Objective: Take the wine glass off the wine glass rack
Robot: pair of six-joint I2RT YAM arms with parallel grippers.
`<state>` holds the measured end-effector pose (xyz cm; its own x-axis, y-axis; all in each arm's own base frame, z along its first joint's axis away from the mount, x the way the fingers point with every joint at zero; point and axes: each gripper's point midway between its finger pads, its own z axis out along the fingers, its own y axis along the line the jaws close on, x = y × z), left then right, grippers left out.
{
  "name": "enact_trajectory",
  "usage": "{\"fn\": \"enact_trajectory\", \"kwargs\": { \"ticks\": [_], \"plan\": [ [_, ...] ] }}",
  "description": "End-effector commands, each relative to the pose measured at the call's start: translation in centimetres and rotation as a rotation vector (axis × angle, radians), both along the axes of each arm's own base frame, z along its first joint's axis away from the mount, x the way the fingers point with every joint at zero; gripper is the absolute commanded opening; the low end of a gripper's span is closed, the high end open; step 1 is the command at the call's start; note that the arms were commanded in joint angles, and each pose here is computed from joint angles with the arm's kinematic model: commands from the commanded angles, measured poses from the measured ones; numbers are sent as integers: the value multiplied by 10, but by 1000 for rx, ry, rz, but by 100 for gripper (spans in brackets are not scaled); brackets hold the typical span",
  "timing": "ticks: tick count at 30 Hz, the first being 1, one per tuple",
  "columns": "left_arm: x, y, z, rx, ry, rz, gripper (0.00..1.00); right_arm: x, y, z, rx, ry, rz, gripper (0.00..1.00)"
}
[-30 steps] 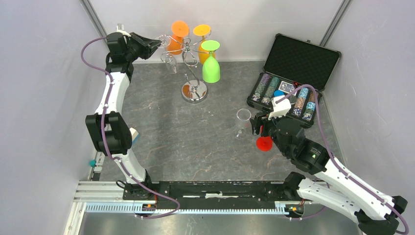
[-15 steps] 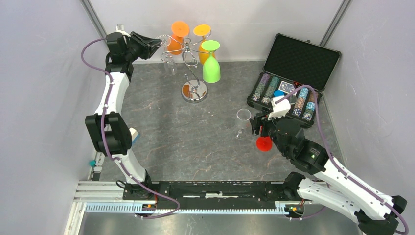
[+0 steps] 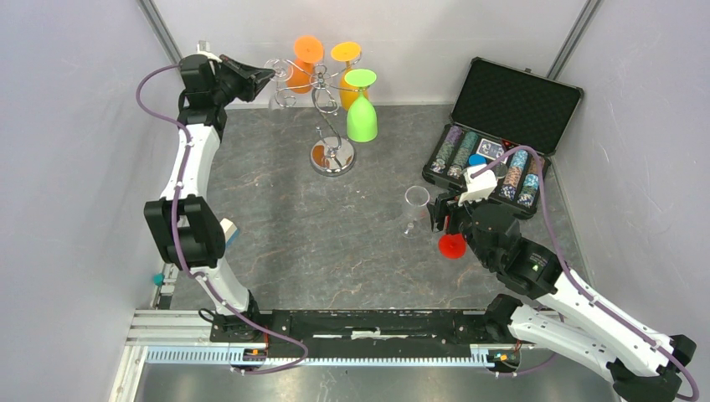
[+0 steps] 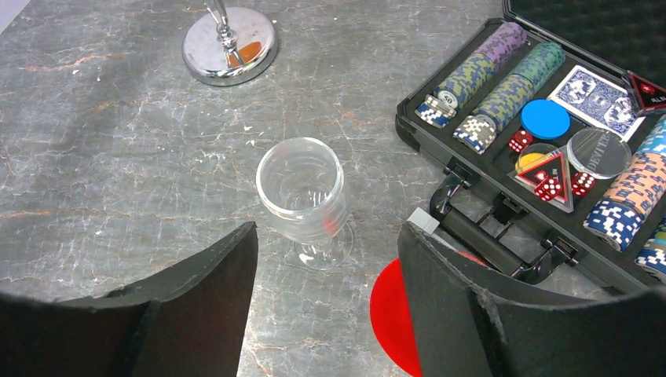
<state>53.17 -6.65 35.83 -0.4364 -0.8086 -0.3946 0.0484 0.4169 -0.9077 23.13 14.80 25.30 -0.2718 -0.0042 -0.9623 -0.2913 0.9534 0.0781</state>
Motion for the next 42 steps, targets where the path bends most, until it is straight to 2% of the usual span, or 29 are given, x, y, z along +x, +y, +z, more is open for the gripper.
{"fn": "enact_trajectory", "kwargs": {
  "ticks": [1,16,26,35,42],
  "plan": [
    [-21,0,53,-2,-112,3,2,3,0,6,26,-29,-13,70],
    [-15,3,74,-68,-233,35,2,3,1,3,23,-27,-13,70],
    [1,1,79,-169,-299,15,2,4,1,2,18,-24,-18,70],
    [11,-10,78,-115,-316,-11,2,6,2,3,11,-26,-17,70],
    [14,-30,79,-107,-323,-93,2,7,3,3,6,-25,-19,70]
  ]
}}
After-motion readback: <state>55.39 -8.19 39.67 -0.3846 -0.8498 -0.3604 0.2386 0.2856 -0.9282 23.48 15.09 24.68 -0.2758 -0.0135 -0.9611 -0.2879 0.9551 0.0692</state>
